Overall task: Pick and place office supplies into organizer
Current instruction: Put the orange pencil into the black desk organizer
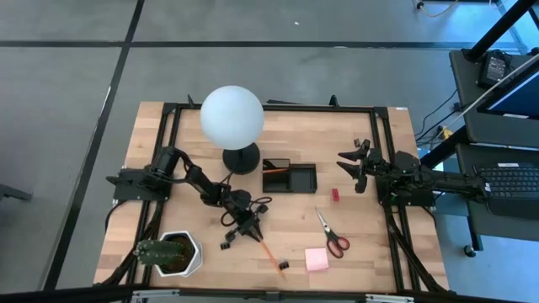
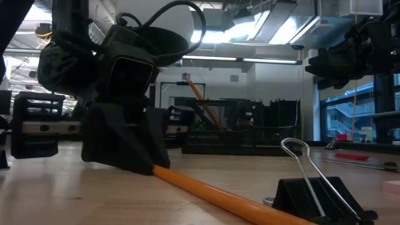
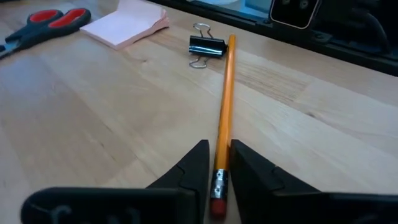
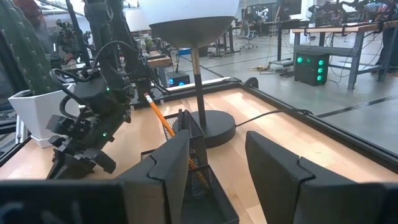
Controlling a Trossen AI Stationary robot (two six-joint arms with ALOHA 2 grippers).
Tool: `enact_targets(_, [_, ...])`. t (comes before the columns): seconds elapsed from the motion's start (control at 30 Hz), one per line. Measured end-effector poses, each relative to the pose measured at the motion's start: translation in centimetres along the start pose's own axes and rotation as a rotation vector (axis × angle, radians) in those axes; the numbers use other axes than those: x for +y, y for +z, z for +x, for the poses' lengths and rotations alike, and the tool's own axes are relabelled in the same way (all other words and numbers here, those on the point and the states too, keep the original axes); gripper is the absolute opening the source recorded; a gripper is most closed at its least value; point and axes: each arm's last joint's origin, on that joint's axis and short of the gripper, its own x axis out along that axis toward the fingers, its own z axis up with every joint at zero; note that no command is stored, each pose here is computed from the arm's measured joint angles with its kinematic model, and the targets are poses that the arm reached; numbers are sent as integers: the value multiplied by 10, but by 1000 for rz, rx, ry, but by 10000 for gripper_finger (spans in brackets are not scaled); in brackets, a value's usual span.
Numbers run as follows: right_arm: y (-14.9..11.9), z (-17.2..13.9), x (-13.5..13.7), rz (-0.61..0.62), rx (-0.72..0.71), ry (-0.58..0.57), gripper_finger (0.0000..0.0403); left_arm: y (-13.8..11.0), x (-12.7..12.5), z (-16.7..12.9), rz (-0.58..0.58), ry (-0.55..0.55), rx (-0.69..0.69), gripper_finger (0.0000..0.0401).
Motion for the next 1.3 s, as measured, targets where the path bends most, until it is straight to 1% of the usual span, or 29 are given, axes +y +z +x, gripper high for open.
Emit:
enact_targets(0.17, [0, 0, 0, 0, 0, 0, 162, 0, 0, 0, 11, 6, 2, 35])
enact_targets(0.27, [0, 0, 0, 0, -1, 0, 162, 0, 1, 0, 39, 7, 2, 24])
enact_targets(0.4, [0, 0, 0, 0, 0, 0, 162, 0, 1, 0, 53, 13, -1, 21])
enact_targets(0.47, [0, 0, 0, 0, 0, 0, 162, 3, 1, -1, 42, 23, 4, 21])
enact_targets(0.7, [0, 0, 0, 0, 0, 0, 162, 22, 3, -11, -74, 54, -5, 19])
enact_targets(0.9, [0, 0, 0, 1, 0, 0, 162, 40, 1, -23, -106, 46, 18, 19])
enact_targets(1.0, [0, 0, 0, 1, -1, 0, 162, 54, 1, -30, -94, 53, -8, 18])
enact_targets(1.1, [0, 0, 0, 0, 0, 0, 162, 69, 1, -40, -115, 61, -37, 18])
enact_targets(1.2, [0, 0, 0, 0, 0, 0, 162, 88, 2, -55, -163, 102, -72, 18])
enact_targets(1.3, [0, 0, 0, 0, 0, 1, 162, 101, 0, -72, -187, 148, -51, 18])
